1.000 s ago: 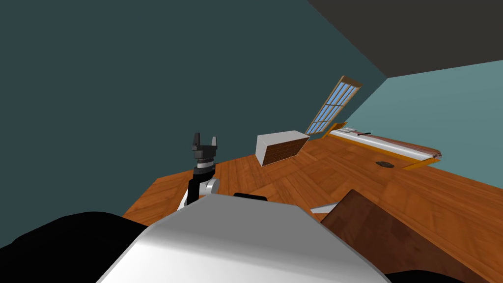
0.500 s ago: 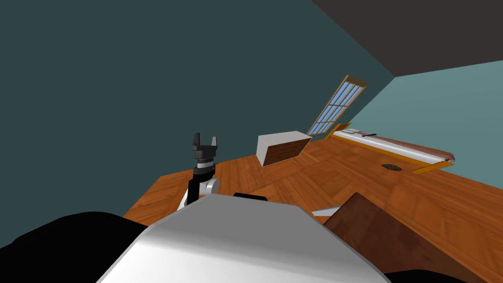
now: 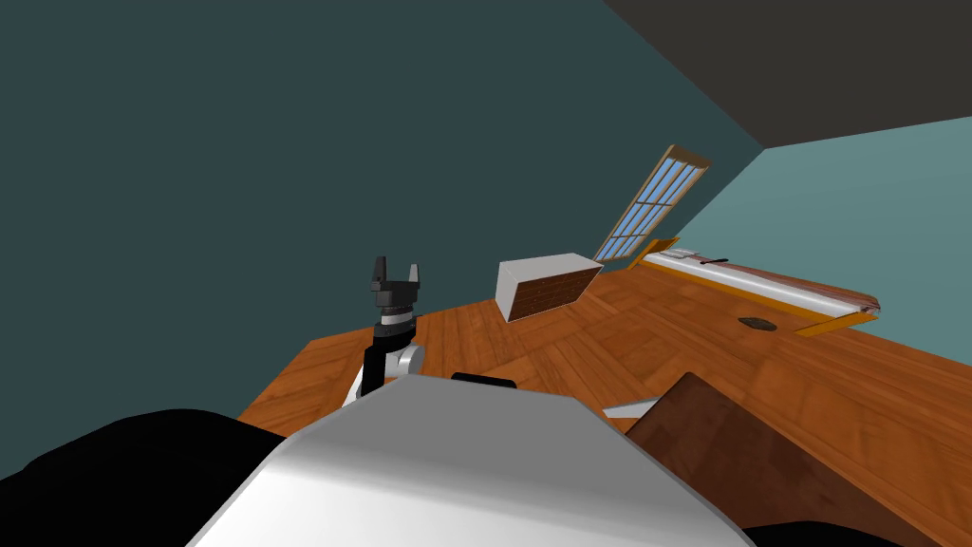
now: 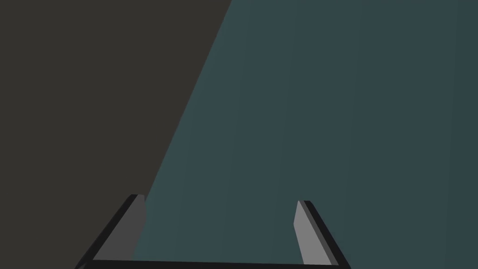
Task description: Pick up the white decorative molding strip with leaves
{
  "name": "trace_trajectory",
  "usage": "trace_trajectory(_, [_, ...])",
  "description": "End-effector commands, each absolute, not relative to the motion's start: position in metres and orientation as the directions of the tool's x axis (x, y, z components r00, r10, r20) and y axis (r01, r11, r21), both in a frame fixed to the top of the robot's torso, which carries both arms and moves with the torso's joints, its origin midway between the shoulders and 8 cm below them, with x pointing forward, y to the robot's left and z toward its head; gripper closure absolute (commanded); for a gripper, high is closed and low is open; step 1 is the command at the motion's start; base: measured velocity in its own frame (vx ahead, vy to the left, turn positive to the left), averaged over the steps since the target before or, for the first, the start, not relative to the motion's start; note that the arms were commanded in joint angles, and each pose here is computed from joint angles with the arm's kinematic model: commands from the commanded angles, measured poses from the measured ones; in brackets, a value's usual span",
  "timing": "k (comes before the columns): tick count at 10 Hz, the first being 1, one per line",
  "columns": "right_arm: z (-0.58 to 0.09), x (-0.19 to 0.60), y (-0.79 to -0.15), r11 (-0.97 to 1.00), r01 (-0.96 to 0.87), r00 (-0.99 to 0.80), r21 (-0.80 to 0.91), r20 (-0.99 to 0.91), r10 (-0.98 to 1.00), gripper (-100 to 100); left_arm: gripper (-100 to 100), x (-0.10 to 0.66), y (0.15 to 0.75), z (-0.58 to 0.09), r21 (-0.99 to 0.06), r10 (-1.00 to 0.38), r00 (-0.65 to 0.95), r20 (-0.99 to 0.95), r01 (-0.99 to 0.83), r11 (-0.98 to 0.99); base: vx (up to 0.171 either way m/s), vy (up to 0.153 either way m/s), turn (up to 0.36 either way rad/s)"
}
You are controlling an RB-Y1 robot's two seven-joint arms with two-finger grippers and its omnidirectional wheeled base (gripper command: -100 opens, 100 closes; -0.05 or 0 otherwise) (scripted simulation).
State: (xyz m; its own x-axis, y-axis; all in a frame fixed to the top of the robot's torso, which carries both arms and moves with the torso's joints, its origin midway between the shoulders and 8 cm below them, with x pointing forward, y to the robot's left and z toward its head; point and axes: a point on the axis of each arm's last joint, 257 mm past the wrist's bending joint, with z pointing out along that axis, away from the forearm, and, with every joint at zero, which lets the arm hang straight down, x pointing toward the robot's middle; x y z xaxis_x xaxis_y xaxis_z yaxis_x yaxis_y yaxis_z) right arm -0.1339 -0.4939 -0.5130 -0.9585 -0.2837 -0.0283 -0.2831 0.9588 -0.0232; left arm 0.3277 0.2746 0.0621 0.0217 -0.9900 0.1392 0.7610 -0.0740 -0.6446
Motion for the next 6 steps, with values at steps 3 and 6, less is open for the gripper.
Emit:
trace_trajectory(3, [-0.5,-0.13,-0.501,0.955,-0.295,-0.955,-0.022,-0.027,-0.295,100,0,0.328,0.275,0.062,-0.645,-0.99,0.022,0.139,0.761,-0.074,-0.003,-0.009,-0.033])
trace_trajectory(6, [-0.499,-0.128,-0.502,0.955,-0.297,-0.954,-0.022,-0.026,-0.298,0,0,0.328,0.275,0.062,-0.645,-0.99,0.022,0.139,0.761,-0.074,-0.001,0.0,-0.018])
